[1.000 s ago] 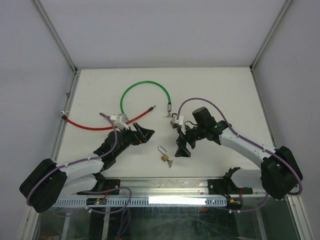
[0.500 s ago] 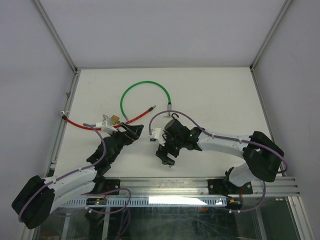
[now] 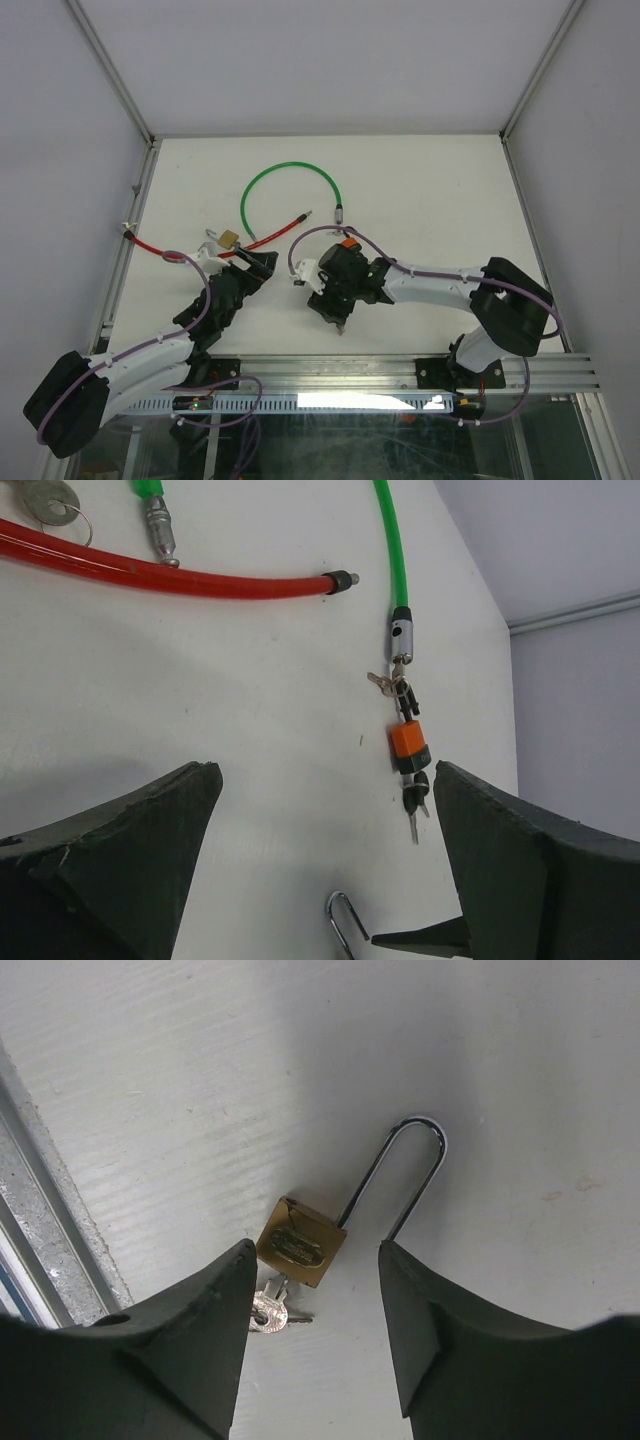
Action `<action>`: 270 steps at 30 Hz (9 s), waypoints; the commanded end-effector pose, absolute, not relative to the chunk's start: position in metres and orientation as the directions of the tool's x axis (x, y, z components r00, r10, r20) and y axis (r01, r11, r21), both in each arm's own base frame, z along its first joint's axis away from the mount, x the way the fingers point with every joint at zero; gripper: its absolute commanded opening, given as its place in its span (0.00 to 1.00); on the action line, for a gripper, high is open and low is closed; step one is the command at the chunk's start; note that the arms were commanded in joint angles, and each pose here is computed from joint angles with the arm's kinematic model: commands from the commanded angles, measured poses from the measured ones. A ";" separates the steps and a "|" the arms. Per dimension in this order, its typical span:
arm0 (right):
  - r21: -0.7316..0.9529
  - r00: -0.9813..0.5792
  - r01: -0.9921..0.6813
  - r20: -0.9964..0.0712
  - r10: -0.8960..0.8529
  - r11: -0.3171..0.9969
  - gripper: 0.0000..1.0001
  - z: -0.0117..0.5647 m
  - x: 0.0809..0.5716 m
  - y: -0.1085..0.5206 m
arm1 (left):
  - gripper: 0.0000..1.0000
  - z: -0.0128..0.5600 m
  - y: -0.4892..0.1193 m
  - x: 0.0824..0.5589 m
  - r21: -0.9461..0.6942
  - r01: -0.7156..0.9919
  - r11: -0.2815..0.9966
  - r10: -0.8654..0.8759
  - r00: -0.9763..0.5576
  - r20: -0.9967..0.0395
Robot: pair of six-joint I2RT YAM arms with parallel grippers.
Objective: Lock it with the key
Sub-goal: Pick up the lock from the center of the board, then adjust the lock.
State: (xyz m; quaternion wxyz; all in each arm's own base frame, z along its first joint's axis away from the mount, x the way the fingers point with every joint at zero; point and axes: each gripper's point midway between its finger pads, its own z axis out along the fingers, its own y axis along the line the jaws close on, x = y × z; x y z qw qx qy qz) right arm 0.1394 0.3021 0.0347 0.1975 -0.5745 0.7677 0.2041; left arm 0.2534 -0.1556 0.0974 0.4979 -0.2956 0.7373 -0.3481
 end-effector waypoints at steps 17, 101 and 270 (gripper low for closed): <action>0.047 -0.248 -0.963 -0.533 -0.809 0.265 0.54 0.034 0.147 0.320 | 0.96 0.110 -0.151 0.260 -0.834 -0.098 0.542 -0.820 -0.276 -0.501; 0.150 -0.332 -0.911 -0.819 -0.467 0.384 0.03 0.148 0.219 0.272 | 0.45 0.189 -0.343 0.218 -0.966 0.258 0.014 -0.637 -0.742 -0.207; 0.117 -0.087 -0.968 -0.986 -0.142 -0.222 0.00 0.252 0.153 0.235 | 0.99 0.264 -0.279 0.136 -0.205 0.948 0.245 -0.528 -0.047 -0.848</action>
